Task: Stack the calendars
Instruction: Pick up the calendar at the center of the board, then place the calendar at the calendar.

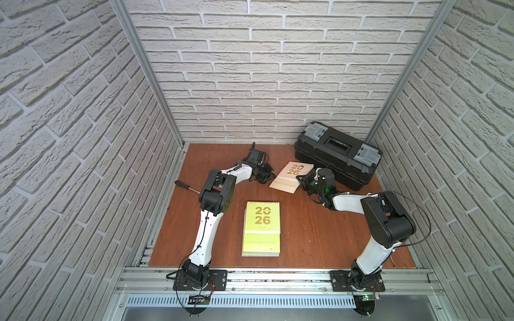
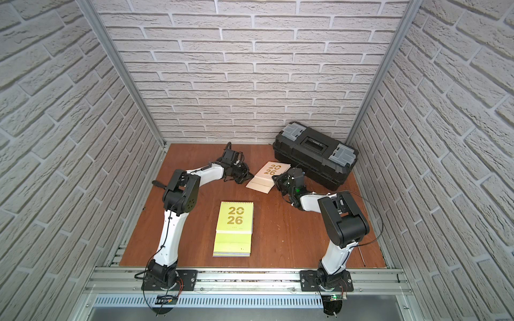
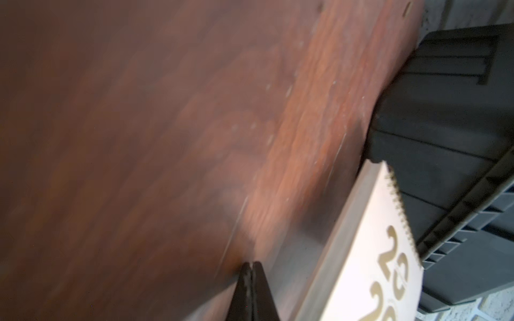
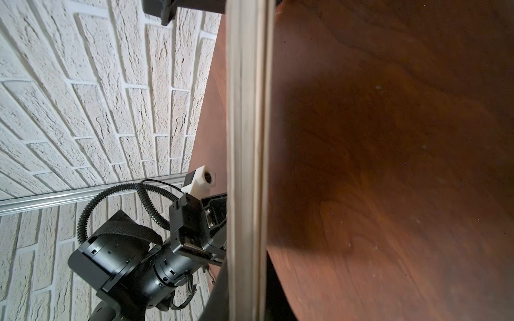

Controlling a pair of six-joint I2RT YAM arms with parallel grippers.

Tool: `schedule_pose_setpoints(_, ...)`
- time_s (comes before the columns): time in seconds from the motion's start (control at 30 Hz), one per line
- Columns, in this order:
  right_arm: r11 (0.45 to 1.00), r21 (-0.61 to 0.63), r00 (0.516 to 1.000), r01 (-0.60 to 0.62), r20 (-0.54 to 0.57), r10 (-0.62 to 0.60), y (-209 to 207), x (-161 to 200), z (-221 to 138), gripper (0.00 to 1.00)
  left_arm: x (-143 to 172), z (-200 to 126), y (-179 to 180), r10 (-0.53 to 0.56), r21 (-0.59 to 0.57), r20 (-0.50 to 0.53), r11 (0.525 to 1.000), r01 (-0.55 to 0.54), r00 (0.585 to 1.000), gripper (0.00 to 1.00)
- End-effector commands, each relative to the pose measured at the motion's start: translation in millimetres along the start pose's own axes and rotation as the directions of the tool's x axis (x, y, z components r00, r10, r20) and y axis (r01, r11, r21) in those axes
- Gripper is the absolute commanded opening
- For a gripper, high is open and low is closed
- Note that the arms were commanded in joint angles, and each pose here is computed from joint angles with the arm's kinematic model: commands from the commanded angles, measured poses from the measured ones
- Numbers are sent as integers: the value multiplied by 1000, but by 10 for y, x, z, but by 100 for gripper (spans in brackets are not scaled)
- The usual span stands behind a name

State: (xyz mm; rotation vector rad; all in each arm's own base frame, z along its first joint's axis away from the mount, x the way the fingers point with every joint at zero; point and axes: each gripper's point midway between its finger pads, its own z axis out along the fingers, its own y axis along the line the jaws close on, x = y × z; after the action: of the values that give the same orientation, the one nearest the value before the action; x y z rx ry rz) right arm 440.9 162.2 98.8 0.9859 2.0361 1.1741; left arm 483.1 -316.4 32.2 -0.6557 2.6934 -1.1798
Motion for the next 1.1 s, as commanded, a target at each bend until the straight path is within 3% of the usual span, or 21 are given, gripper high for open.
schedule_pose_setpoints(0.0, 991, -122, 998, 54, 25, -52, 408, -7, -170, 3, -34, -296, -109, 35, -2, 51, 999, -35, 998, 0)
schedule_pose_setpoints(0.67, 962, -204, 982, 181, -20, -189, 824, 360, -924, 3, 372, -1274, -238, 126, 11, 187, 991, -130, 974, 0)
schedule_pose_setpoints(1.07, 919, -276, 944, 281, -92, -316, 959, 933, -1400, 3, 771, -1768, -51, 189, -42, 254, 982, -185, 949, 0)
